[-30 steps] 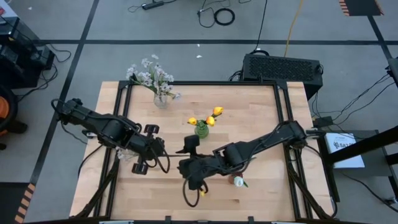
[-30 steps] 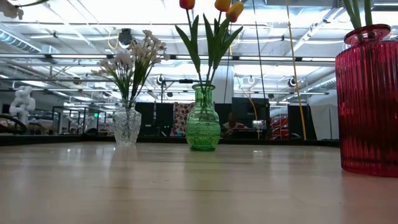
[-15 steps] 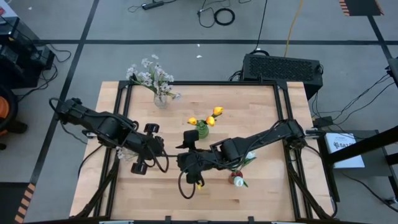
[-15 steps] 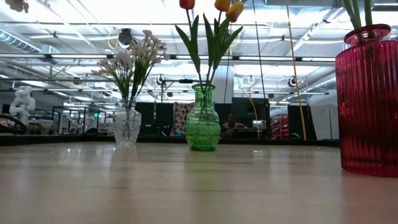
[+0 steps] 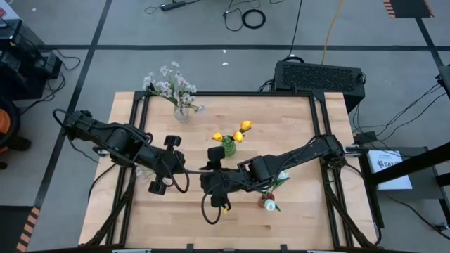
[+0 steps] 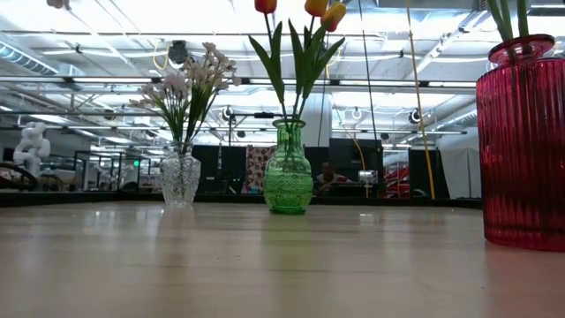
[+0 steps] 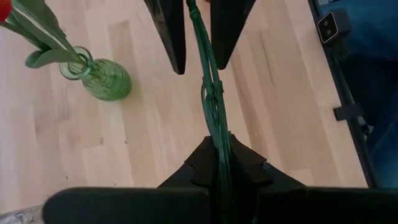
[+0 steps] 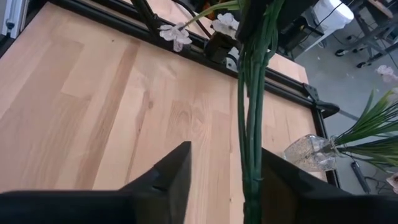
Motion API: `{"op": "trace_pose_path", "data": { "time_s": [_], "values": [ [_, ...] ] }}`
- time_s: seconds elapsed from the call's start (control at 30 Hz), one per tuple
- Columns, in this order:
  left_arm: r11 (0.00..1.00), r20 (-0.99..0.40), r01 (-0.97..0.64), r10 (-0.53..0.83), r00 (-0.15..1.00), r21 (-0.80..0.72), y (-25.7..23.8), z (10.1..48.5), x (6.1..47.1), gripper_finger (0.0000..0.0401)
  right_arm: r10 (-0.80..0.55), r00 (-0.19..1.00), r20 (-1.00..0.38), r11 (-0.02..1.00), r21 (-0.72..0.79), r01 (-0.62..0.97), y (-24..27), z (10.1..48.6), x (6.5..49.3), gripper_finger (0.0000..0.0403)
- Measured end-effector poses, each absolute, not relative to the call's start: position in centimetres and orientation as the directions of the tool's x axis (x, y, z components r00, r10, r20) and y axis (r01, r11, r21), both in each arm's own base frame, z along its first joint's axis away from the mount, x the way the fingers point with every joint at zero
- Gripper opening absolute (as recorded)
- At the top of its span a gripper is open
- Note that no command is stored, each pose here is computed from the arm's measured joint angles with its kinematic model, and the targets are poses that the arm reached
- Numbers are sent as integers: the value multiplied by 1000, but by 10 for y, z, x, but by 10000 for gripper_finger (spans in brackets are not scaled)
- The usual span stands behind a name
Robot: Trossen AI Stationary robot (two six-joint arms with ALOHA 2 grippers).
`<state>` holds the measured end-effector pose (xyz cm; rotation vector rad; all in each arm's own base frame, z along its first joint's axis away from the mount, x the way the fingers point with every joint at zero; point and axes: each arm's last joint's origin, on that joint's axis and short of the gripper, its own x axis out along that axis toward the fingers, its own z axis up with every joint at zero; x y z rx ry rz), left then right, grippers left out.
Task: Sort flowers into vase by color
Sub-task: Put the white flowers into the transparent vase
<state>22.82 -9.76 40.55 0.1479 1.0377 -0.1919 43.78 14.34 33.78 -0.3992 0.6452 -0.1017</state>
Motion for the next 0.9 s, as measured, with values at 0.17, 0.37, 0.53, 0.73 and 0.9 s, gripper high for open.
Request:
{"op": "trace_pose_path", "data": {
  "time_s": [0.17, 0.37, 0.53, 0.73, 0.9],
  "values": [
    [973, -867, 228, -86, 490, 32, -99, 404, 230, 29, -214, 797, -564, 919, -392, -30, 143, 338, 438, 96],
    [972, -876, 230, -79, 475, 37, -101, 400, 235, 29, -215, 797, -564, 921, -389, -27, 143, 338, 438, 44],
    [972, -882, 230, -75, 465, 38, -101, 399, 235, 29, -217, 791, -573, 919, -393, -33, 143, 337, 437, 27],
    [973, -891, 229, -68, 448, 41, -100, 398, 233, 28, -222, 777, -589, 915, -400, -42, 143, 336, 435, 55],
    [973, -895, 229, -65, 442, 42, -100, 398, 232, 28, -222, 777, -589, 917, -396, -39, 143, 336, 435, 74]
  ]
}}
